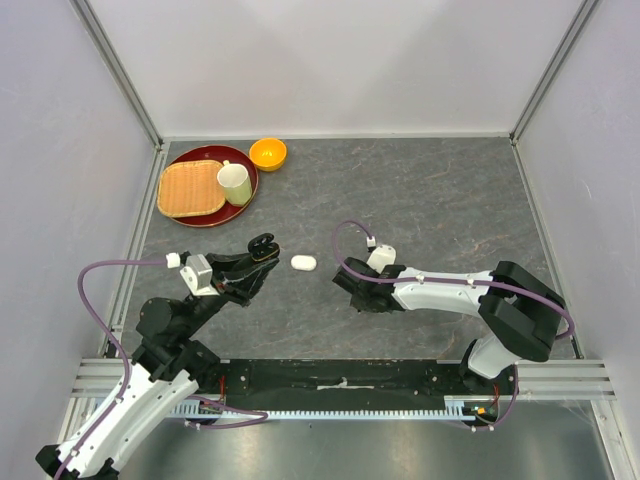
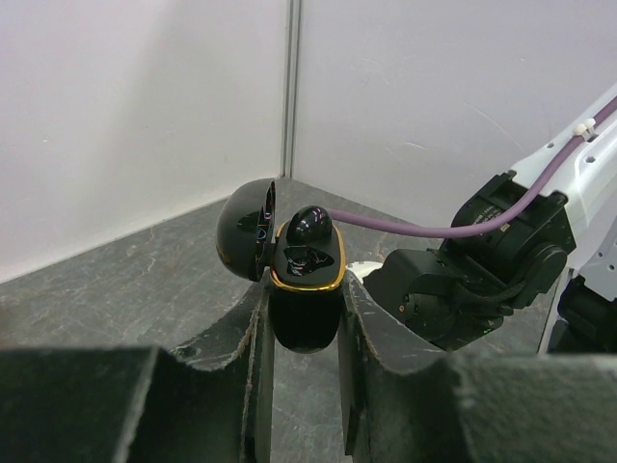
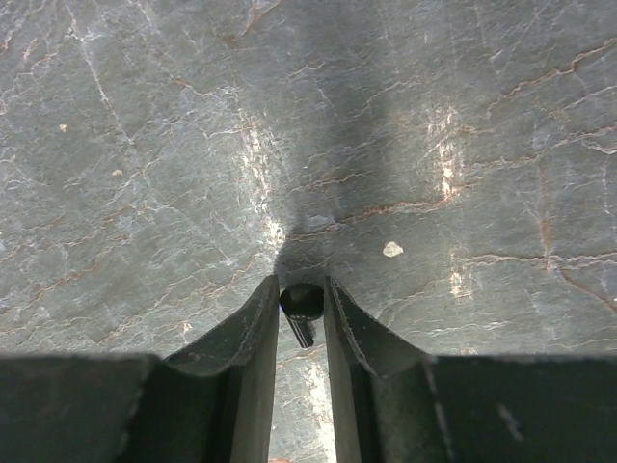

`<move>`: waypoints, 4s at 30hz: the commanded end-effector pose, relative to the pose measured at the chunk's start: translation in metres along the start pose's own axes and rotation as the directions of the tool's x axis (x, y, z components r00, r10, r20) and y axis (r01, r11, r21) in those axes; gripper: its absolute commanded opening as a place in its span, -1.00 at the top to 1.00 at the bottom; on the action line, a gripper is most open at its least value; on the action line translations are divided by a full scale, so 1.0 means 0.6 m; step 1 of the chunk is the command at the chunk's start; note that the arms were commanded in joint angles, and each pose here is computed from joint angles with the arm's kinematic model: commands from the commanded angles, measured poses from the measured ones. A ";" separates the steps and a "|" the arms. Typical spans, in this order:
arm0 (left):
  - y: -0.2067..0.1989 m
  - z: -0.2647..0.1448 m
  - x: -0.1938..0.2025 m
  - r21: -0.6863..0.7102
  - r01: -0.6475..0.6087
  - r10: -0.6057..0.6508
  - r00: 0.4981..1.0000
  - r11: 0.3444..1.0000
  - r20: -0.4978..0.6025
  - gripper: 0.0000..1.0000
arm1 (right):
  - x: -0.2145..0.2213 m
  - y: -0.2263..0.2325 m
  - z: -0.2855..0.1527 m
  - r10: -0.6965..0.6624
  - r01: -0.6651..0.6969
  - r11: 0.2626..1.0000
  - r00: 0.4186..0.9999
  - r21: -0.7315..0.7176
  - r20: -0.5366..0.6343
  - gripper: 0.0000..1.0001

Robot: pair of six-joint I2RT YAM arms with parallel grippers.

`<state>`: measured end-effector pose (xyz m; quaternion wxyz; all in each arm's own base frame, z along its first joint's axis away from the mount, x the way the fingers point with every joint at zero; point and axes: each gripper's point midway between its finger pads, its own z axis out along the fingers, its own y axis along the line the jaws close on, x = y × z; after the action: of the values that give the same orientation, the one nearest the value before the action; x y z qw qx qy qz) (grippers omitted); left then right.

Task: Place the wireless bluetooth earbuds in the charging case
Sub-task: Place the earbud in the charging case.

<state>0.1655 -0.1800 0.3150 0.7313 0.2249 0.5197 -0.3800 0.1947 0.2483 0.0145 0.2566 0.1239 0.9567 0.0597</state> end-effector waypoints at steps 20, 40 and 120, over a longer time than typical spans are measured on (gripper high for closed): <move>0.013 0.007 -0.013 -0.059 0.042 -0.043 0.999 0.997 -0.013 0.96 | -0.081 -0.007 -0.097 0.110 -0.087 0.987 0.979 -0.136 0.170 0.63; 0.000 0.024 0.024 -0.013 0.134 -0.134 0.989 0.991 -0.064 0.96 | -0.225 -0.010 -0.240 0.262 -0.159 0.951 0.871 -0.266 0.416 0.66; -0.017 0.070 0.076 0.083 0.041 -0.043 0.999 0.996 0.019 0.96 | -0.256 0.229 -0.487 0.506 0.029 0.602 0.760 -0.798 0.409 0.88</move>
<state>0.1851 -0.2372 0.2606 0.6739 0.2532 0.5393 -0.4369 0.2013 0.3193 0.3463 0.5390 0.1350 0.6996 0.4492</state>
